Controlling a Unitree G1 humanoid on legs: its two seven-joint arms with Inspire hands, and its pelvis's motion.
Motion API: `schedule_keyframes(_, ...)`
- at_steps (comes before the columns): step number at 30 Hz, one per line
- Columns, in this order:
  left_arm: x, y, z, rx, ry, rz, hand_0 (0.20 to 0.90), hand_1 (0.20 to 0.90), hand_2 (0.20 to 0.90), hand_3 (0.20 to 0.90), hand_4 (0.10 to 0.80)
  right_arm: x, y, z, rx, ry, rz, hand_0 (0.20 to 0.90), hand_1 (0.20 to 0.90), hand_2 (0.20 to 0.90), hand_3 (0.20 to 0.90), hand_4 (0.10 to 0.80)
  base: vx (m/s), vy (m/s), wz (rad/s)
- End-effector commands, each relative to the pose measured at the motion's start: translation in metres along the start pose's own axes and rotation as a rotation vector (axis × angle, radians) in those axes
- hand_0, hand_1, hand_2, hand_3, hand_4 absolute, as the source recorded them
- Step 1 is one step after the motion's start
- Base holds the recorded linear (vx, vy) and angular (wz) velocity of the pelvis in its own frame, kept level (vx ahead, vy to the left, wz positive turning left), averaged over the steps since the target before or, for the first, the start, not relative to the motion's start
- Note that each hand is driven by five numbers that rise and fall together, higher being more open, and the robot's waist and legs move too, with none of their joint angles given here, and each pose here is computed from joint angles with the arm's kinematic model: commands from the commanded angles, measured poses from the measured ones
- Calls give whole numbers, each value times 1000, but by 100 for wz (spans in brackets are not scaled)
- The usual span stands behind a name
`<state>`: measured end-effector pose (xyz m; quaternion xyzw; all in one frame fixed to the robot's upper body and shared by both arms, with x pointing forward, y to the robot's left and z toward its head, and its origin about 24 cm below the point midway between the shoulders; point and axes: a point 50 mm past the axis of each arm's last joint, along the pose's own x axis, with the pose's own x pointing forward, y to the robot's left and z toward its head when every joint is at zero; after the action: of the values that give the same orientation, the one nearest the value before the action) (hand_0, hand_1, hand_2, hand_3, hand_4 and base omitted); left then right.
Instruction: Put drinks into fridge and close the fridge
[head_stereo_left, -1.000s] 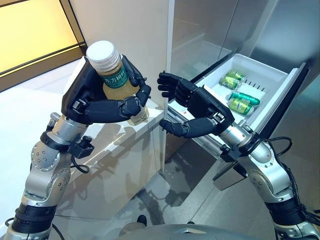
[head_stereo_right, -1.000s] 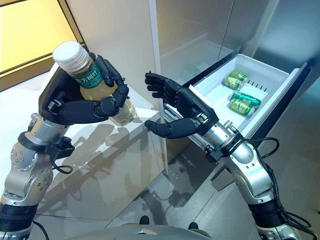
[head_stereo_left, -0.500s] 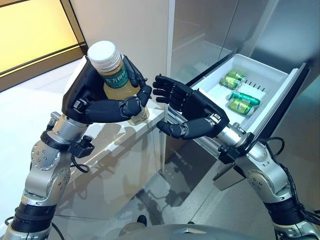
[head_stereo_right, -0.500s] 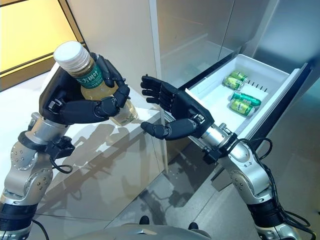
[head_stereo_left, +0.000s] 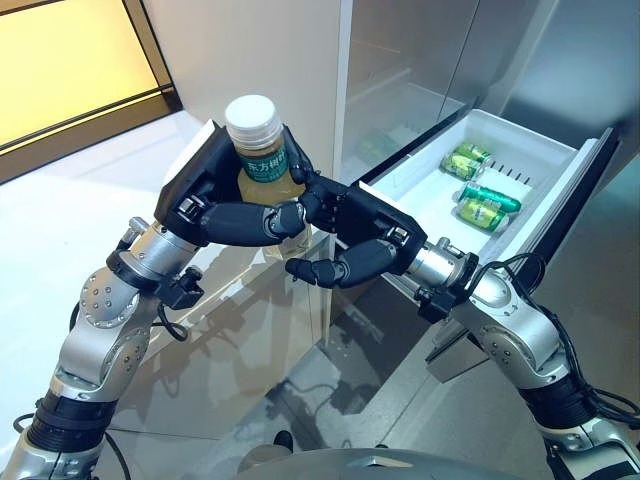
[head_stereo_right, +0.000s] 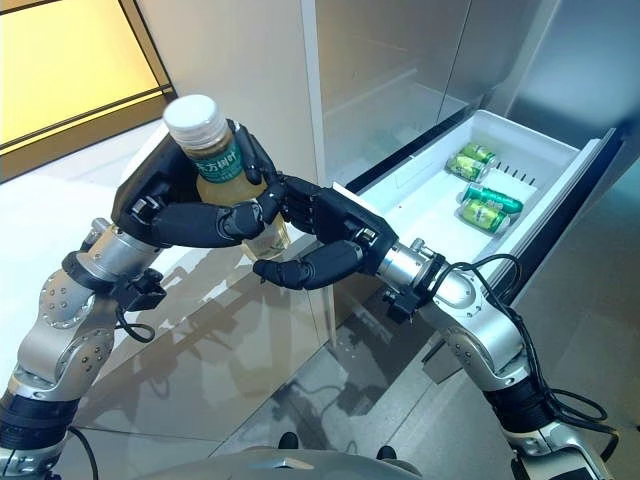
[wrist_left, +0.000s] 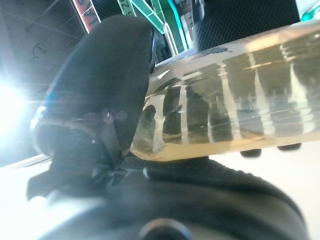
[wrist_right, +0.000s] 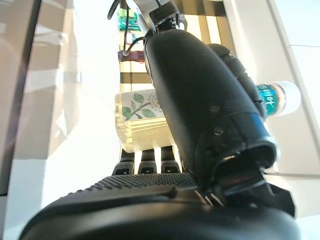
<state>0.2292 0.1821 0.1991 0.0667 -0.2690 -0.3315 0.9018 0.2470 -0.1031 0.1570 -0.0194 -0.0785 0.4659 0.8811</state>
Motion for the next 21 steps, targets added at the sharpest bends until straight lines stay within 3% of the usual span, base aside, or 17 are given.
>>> schedule_keyframes(1,29,6,51,58,-311,-63,300,300,300,200,100,15,10,42,-24,-214,92,900,900,900,900,800,0,0,0)
schedule_keyframes(15,36,-1,51,-10,-316,-109,300,300,300,200,100,30,18,45,26,-210,138,900,900,900,900,800,4,2,-2)
schedule_keyframes(16,37,-1,50,-13,-316,-111,300,300,300,200,100,31,19,46,33,-211,146,599,599,599,549,449,0,0,0)
schedule_keyframes(17,37,-2,51,-19,-317,-114,300,300,300,200,100,33,20,46,34,-216,148,368,368,368,280,180,0,0,0)
schedule_keyframes(18,37,-2,51,-19,-317,-115,300,300,300,200,100,33,20,46,34,-216,148,368,368,368,280,180,0,0,0)
schedule_keyframes(19,38,-2,51,-20,-316,-118,300,300,300,200,100,35,21,46,37,-215,154,300,300,300,200,100,0,0,0)
schedule_keyframes(21,39,-3,50,-21,-315,-120,300,300,300,200,100,36,22,46,39,-214,157,300,300,300,200,100,0,0,0)
